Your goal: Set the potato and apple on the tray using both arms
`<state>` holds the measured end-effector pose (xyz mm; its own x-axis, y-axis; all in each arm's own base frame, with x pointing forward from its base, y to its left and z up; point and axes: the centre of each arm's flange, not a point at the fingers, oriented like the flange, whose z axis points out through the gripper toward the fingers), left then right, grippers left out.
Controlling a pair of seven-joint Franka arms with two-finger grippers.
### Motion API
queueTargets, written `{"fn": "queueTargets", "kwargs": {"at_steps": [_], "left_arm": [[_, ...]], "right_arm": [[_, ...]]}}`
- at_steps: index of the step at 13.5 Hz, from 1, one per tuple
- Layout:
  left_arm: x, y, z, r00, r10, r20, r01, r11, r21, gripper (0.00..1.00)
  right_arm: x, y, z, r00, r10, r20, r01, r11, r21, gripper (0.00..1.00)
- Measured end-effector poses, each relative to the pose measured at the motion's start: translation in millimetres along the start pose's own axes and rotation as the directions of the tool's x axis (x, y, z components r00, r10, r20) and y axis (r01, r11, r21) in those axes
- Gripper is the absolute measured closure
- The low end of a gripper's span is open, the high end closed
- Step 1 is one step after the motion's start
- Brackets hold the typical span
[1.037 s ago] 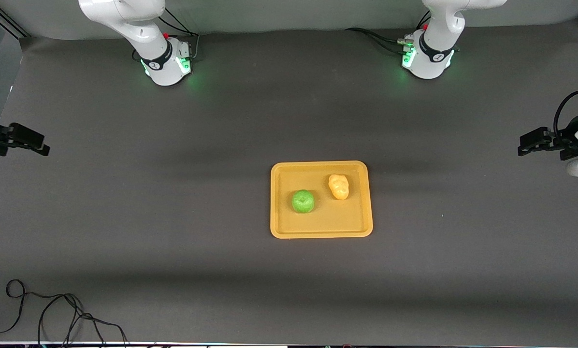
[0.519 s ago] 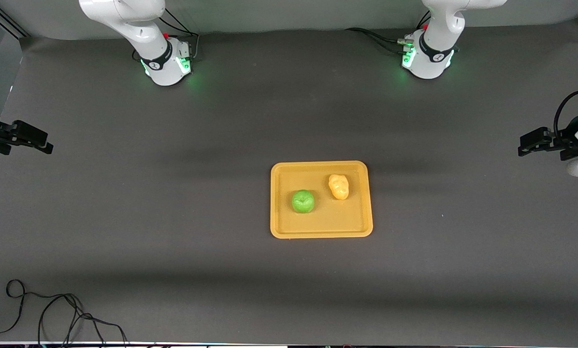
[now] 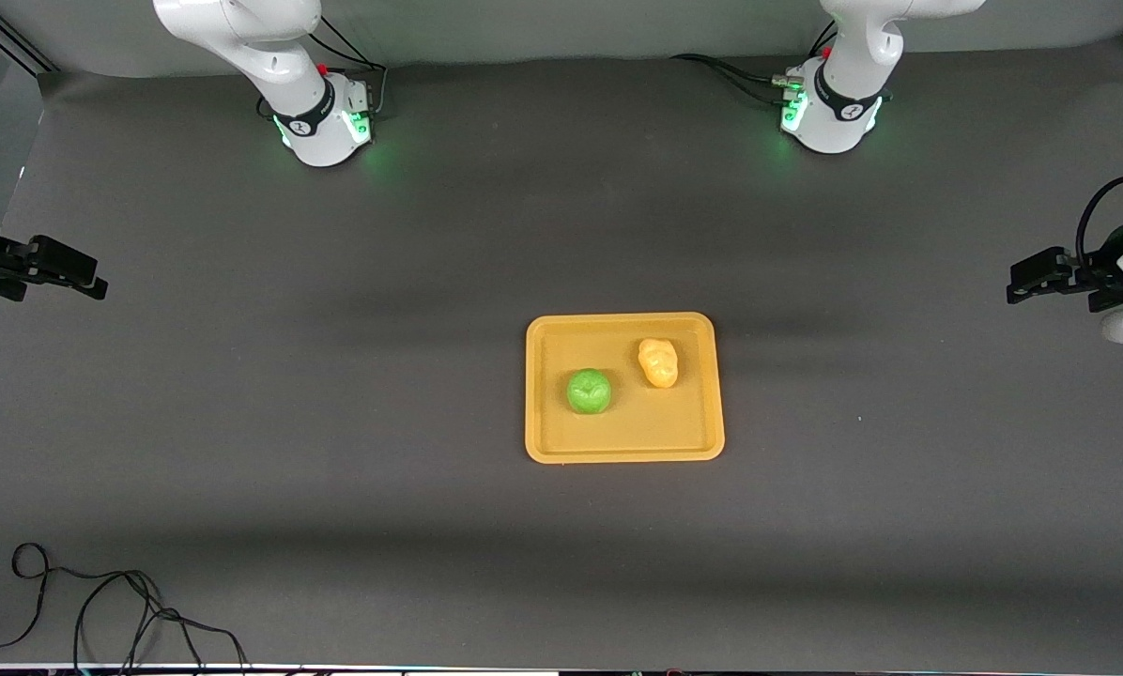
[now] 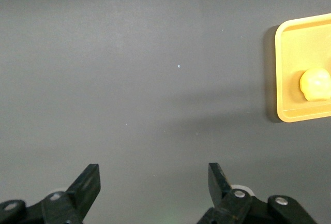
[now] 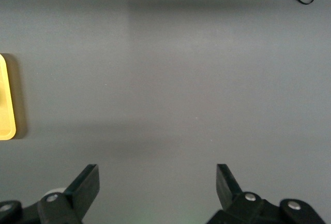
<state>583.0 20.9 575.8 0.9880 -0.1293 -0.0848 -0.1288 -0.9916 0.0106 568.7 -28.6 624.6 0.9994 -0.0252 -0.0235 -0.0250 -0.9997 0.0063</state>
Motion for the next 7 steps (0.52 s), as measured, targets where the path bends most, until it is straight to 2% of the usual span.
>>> {"fn": "queueTargets", "kwargs": {"at_steps": [7], "left_arm": [[0.0, 0.0, 0.0, 1.0, 0.0, 0.0, 0.0, 1.0, 0.0, 0.06]], "right_arm": [[-0.1, 1.9, 0.0, 1.0, 0.003, 0.0, -0.003, 1.0, 0.0, 0.0]]}}
